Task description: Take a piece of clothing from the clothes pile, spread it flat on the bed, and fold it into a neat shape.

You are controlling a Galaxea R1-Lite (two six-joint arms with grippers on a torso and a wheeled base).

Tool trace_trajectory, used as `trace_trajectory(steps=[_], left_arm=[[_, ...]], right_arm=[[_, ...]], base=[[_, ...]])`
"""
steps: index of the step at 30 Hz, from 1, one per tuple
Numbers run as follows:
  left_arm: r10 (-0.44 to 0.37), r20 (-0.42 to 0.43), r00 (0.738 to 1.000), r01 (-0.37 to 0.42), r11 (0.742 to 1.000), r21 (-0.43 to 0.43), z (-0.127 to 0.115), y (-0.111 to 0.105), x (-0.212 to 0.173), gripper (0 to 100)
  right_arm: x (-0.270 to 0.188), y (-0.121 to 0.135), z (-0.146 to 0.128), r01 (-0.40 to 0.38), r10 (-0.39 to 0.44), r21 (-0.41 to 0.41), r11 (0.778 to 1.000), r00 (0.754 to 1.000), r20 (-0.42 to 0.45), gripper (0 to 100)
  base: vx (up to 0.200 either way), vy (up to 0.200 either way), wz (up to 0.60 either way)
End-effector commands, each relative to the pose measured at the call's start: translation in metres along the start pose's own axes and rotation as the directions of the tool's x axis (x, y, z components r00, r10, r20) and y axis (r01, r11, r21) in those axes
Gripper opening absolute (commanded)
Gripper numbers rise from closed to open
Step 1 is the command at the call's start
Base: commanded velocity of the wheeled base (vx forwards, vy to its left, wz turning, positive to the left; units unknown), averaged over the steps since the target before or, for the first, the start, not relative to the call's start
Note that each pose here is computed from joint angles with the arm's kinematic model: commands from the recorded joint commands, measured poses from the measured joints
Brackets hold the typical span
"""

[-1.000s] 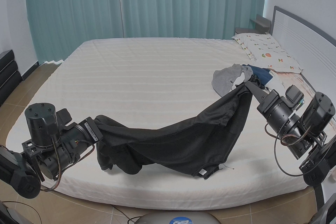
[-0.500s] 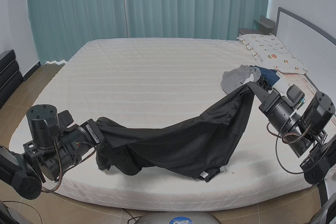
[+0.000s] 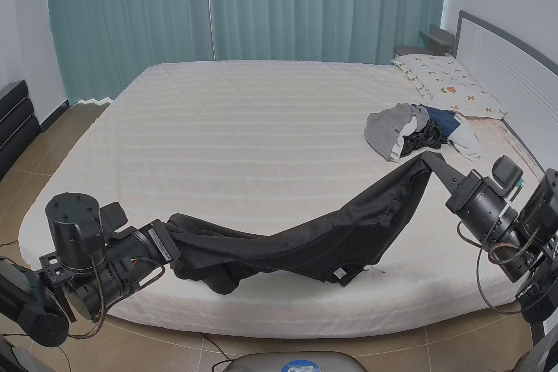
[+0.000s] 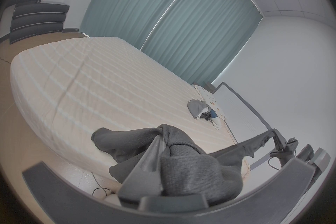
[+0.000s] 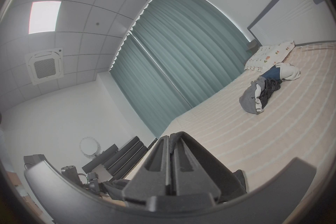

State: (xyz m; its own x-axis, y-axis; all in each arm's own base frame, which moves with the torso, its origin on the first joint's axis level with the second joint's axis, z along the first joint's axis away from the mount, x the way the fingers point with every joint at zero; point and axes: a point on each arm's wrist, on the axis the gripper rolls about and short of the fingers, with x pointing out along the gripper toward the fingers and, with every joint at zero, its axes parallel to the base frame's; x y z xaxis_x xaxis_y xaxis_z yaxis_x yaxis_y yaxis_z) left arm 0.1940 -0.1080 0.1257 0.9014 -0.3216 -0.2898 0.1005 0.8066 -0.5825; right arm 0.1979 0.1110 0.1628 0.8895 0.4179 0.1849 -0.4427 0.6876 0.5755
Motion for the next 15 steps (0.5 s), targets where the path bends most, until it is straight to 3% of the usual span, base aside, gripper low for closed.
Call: trace_trajectory(steps=[1, 8, 9, 11, 15], left_arm=[[-0.065, 0.056, 0.996, 0.066, 0.998, -0.009, 0.010, -0.009, -0.021, 0], [-0.154, 0.142, 0.978, 0.158, 0.987, -0.021, 0.028, -0.022, -0.045, 0], [-0.159, 0.147, 0.976, 0.164, 0.986, -0.021, 0.033, -0.025, -0.053, 0], [-0.143, 0.107, 0.984, 0.146, 0.989, -0.016, 0.034, -0.027, -0.056, 0], [-0.086, 0.041, 0.995, 0.087, 0.996, -0.025, 0.040, -0.032, -0.049, 0]], right_arm=[[-0.033, 0.024, 0.024, -0.108, 0.109, -0.015, 0.994, 0.991, 0.082, 0], [-0.061, 0.046, 0.057, -0.207, 0.227, -0.113, 0.972, 0.950, 0.216, 0], [-0.069, 0.055, 0.069, -0.237, 0.265, -0.134, 0.962, 0.931, 0.253, 0], [-0.077, 0.065, 0.082, -0.265, 0.293, -0.135, 0.955, 0.914, 0.280, 0], [-0.077, 0.078, 0.104, -0.253, 0.278, -0.126, 0.959, 0.922, 0.268, 0]], base=[[0.000, 0.000, 0.00], [0.000, 0.000, 0.00], [0.000, 0.000, 0.00], [0.000, 0.000, 0.00], [0.000, 0.000, 0.00]])
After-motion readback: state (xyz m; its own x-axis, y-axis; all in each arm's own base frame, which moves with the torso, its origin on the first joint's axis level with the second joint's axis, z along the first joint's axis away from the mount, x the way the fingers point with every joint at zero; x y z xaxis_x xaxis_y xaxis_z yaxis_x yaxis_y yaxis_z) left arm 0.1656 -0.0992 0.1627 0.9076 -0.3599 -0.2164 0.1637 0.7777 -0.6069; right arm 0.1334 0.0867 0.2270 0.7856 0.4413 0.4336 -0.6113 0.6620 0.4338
